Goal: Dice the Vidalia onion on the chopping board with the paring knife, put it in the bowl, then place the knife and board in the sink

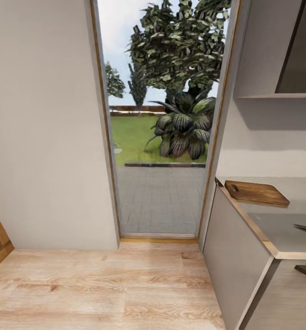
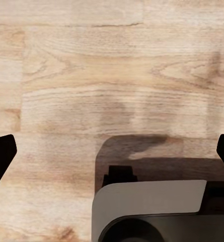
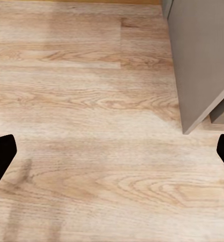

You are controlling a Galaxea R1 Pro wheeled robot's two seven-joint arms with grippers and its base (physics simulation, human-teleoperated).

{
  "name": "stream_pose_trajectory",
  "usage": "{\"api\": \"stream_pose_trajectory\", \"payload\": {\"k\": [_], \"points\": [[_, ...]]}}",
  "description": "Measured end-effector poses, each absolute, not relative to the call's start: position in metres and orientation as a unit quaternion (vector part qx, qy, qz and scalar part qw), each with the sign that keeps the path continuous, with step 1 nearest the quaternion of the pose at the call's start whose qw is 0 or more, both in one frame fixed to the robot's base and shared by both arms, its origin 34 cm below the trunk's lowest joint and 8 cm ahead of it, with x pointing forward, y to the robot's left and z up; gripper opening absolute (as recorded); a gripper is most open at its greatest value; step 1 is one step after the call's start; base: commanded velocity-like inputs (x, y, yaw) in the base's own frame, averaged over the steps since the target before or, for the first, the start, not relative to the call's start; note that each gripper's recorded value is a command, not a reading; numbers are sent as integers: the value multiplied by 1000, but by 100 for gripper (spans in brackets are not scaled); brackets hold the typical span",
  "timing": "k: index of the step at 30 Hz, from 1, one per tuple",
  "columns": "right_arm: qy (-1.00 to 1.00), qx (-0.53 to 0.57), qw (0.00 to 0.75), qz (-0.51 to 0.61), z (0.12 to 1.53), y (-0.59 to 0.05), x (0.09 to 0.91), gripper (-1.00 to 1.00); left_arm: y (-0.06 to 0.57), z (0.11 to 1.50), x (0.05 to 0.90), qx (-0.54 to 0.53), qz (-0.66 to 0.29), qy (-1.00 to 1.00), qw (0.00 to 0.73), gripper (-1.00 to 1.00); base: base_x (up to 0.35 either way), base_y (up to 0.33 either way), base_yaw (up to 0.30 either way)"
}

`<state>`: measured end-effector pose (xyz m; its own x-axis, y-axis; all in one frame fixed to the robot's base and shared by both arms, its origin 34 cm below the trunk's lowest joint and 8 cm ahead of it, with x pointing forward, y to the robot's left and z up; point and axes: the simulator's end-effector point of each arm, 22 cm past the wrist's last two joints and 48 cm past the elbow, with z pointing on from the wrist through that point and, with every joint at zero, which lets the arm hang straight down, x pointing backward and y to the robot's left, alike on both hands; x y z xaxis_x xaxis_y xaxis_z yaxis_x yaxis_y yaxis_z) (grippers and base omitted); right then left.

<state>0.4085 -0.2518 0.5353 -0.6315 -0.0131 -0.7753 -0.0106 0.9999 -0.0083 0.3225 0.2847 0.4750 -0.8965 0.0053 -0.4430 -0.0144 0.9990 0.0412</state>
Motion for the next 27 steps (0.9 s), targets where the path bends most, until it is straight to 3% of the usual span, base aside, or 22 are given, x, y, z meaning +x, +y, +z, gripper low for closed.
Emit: {"api": "stream_pose_trajectory", "payload": {"k": [27], "points": [[904, -6, 428, -3, 558, -254, 408, 100, 283, 497, 321, -3, 21, 974, 225, 100, 0, 0, 0]]}}
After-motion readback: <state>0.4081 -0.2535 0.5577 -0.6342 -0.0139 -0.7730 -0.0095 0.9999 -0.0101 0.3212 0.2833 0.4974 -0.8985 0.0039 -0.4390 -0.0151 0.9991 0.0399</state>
